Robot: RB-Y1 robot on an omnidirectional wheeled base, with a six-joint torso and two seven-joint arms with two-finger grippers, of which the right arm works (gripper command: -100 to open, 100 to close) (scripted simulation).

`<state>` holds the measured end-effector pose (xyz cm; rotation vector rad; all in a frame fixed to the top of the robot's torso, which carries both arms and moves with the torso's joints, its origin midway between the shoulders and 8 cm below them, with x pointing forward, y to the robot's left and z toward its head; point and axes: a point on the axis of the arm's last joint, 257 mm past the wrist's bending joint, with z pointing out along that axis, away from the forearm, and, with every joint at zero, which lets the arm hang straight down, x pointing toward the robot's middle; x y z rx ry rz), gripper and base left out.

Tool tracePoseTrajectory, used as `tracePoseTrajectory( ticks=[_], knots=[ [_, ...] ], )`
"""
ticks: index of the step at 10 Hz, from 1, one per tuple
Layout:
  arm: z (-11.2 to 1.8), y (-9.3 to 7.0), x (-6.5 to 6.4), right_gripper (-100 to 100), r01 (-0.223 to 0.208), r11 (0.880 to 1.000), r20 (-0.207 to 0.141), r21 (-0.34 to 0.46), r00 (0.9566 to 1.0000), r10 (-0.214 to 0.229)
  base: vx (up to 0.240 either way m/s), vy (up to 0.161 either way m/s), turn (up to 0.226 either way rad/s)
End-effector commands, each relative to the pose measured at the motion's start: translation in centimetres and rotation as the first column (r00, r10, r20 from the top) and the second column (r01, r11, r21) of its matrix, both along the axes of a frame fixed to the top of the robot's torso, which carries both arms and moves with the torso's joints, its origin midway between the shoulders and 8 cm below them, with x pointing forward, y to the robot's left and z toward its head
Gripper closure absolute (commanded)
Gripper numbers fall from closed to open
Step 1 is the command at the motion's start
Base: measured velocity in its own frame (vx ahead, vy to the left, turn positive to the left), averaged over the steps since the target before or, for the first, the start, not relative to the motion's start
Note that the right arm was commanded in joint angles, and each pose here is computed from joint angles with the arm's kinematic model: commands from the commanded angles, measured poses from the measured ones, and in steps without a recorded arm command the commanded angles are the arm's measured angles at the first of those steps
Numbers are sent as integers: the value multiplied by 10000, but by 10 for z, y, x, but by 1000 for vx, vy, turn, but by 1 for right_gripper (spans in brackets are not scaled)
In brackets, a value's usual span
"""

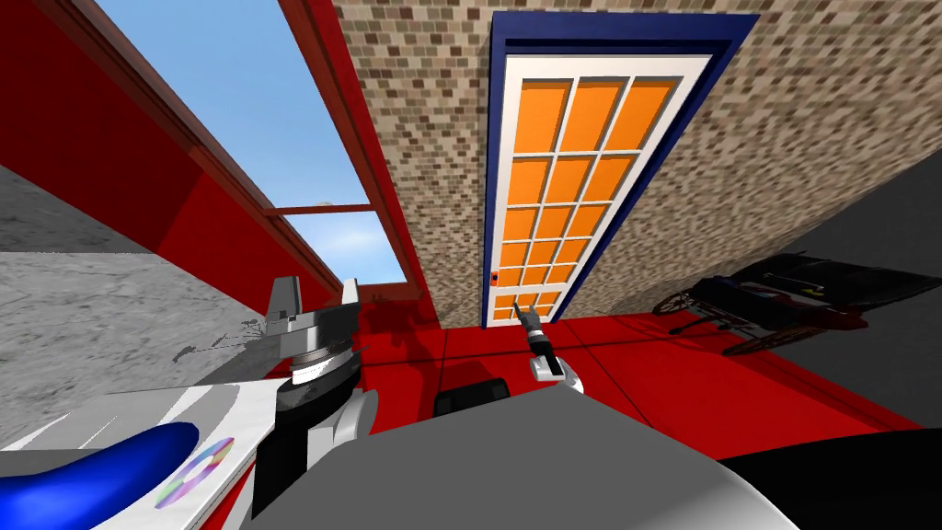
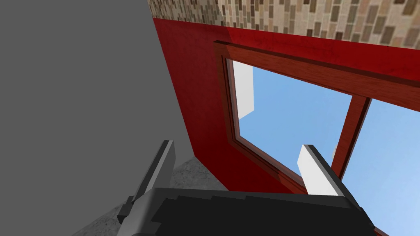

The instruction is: Pull the door open

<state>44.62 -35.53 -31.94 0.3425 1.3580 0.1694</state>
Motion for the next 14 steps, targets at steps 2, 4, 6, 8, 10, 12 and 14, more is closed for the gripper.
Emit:
tracePoseTrajectory(
  ticks=[2, 4, 6, 8, 10, 12, 14],
  knots=[
    [-12, -4, 0, -100, 139, 9988, -315, -469, 9994, -154, 92, 18, 59],
    [-21, -7, 0, -100, 224, 9965, -540, -802, 9982, -267, 108, 6, 51],
    [-30, -9, -1, -100, 292, 9932, -756, -1126, 9964, -379, 98, 3, 46],
    [-37, -11, -1, -100, 342, 9894, -945, -1410, 9944, -478, 96, 12, 45],
    [-44, -14, -2, -100, 381, 9848, -1132, -1693, 9919, -578, 88, 12, 43],
    [-51, -15, -3, -100, 407, 9799, -1304, -1955, 9892, -671, 91, -4, 38],
    [-59, -18, -4, -100, 428, 9725, -1522, -2288, 9852, -792, 91, -7, 48]
  ],
)
